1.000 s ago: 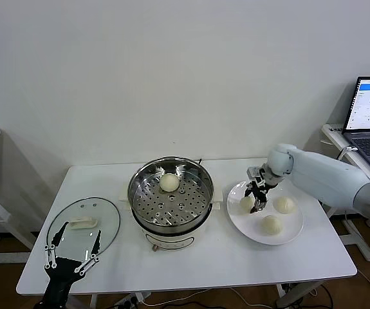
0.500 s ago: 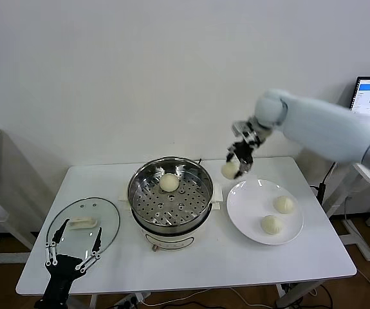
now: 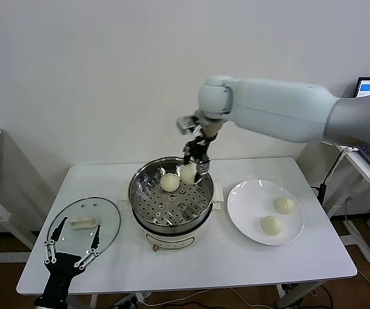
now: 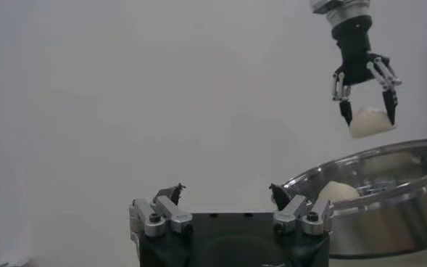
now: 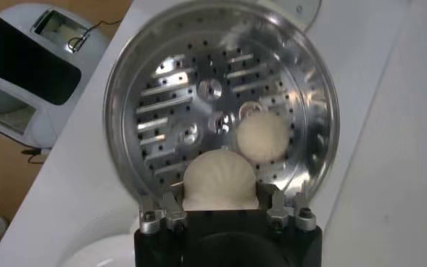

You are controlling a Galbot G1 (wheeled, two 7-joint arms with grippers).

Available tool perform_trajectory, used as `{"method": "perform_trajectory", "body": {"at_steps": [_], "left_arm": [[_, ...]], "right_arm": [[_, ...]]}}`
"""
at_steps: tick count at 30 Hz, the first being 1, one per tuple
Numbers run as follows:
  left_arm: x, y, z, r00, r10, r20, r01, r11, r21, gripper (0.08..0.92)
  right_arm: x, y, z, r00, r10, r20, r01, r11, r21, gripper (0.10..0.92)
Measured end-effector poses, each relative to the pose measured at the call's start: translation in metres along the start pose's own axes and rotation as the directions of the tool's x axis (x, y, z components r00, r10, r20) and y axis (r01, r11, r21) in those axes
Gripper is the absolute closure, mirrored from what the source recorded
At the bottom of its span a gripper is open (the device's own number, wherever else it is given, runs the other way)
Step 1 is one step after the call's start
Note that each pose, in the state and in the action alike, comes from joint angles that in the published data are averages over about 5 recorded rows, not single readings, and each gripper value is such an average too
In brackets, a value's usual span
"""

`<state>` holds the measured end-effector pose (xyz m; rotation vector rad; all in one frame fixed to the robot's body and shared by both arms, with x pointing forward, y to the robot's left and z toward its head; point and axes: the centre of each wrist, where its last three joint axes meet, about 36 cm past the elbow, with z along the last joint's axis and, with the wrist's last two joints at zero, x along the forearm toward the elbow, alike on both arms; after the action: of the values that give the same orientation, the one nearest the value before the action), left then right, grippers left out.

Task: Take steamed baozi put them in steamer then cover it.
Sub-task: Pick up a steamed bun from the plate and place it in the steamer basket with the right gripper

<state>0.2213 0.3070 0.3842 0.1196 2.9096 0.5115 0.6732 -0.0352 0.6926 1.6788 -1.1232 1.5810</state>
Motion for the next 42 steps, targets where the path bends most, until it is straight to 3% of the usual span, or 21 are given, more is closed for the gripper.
{"method": "perform_trajectory", "body": {"at_steps": [27, 37, 42], "left_arm": [[-0.003, 0.002, 0.005, 0.9999, -0.013, 0.003, 0.013, 1.000, 0.004, 0.177], [-0.002, 0.002, 0.006, 0.9998, -0.020, 0.003, 0.020, 1.000, 0.004, 0.177], [-0.001, 0.002, 0.006, 0.9998, -0.021, 0.001, 0.021, 1.000, 0.004, 0.177]], "right_arm": [[-0.101, -0.008, -0.099, 1.000, 0.021, -0.014, -0.021, 0.999, 0.037, 0.346], [-0.119, -0.003, -0.102, 1.000, 0.029, -0.010, -0.029, 0.999, 0.034, 0.207], [-0.112, -0.001, -0.098, 0.999, 0.043, -0.005, -0.043, 0.998, 0.039, 0.200]]}}
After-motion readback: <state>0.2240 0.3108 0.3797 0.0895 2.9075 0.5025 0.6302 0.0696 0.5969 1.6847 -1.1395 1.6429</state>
